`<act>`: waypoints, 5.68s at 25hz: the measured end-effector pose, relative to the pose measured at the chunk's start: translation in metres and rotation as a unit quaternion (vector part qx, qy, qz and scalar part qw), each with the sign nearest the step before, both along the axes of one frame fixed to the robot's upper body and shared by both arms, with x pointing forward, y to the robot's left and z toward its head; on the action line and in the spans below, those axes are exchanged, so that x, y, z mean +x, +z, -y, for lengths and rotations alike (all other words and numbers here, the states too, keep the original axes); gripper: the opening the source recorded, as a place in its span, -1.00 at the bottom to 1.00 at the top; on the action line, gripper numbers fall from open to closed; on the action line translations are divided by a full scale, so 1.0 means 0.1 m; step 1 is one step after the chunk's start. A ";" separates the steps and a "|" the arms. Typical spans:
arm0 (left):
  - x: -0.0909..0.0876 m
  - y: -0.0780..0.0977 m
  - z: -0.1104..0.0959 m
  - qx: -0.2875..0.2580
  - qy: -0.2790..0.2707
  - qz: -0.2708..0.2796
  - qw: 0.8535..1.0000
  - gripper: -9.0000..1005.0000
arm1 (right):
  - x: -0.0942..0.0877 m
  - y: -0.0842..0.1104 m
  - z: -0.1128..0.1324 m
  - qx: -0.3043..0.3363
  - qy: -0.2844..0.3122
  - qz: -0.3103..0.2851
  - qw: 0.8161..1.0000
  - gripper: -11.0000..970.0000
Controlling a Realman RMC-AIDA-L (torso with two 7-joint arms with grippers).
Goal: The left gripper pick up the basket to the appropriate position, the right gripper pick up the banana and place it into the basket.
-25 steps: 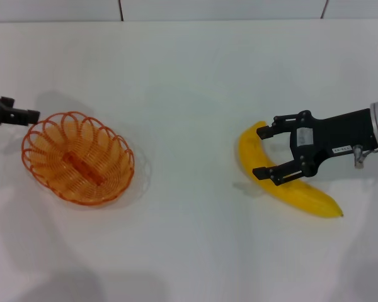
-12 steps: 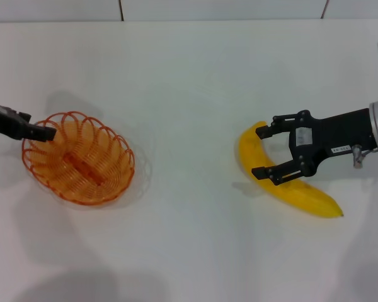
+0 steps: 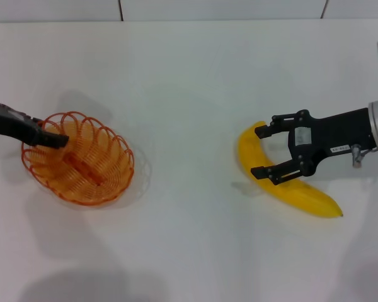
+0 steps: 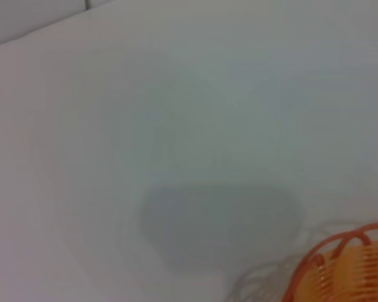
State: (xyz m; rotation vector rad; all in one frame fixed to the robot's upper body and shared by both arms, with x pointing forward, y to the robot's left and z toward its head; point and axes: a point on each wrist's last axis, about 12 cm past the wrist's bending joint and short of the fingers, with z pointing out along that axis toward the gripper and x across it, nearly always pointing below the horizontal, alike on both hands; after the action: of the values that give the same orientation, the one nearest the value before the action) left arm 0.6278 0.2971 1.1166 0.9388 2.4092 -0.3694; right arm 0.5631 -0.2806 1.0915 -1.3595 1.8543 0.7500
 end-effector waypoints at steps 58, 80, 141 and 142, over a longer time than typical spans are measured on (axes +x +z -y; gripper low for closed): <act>-0.14 -0.07 0.12 -0.245 0.113 0.013 0.963 -0.84 | 0.02 0.01 -0.09 -0.003 0.018 0.002 1.000 0.84; -0.07 -0.46 0.32 -0.236 0.187 0.004 0.954 -0.84 | 0.03 0.03 -0.16 -0.003 0.033 -0.003 0.999 0.84; -0.50 -0.30 -0.07 -0.223 0.003 0.161 0.962 0.13 | 0.03 0.04 -0.17 0.017 0.012 -0.012 1.000 0.84; -0.55 -0.32 -0.10 -0.219 -0.004 0.170 0.961 0.13 | 0.04 0.04 -0.17 0.020 0.009 -0.011 1.000 0.84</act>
State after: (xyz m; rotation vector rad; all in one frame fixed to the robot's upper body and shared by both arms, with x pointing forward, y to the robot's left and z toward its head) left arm 0.5730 0.3070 1.0845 0.7383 1.9039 -0.6552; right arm 0.5667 -0.2639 1.0958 -1.3481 1.8370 0.8097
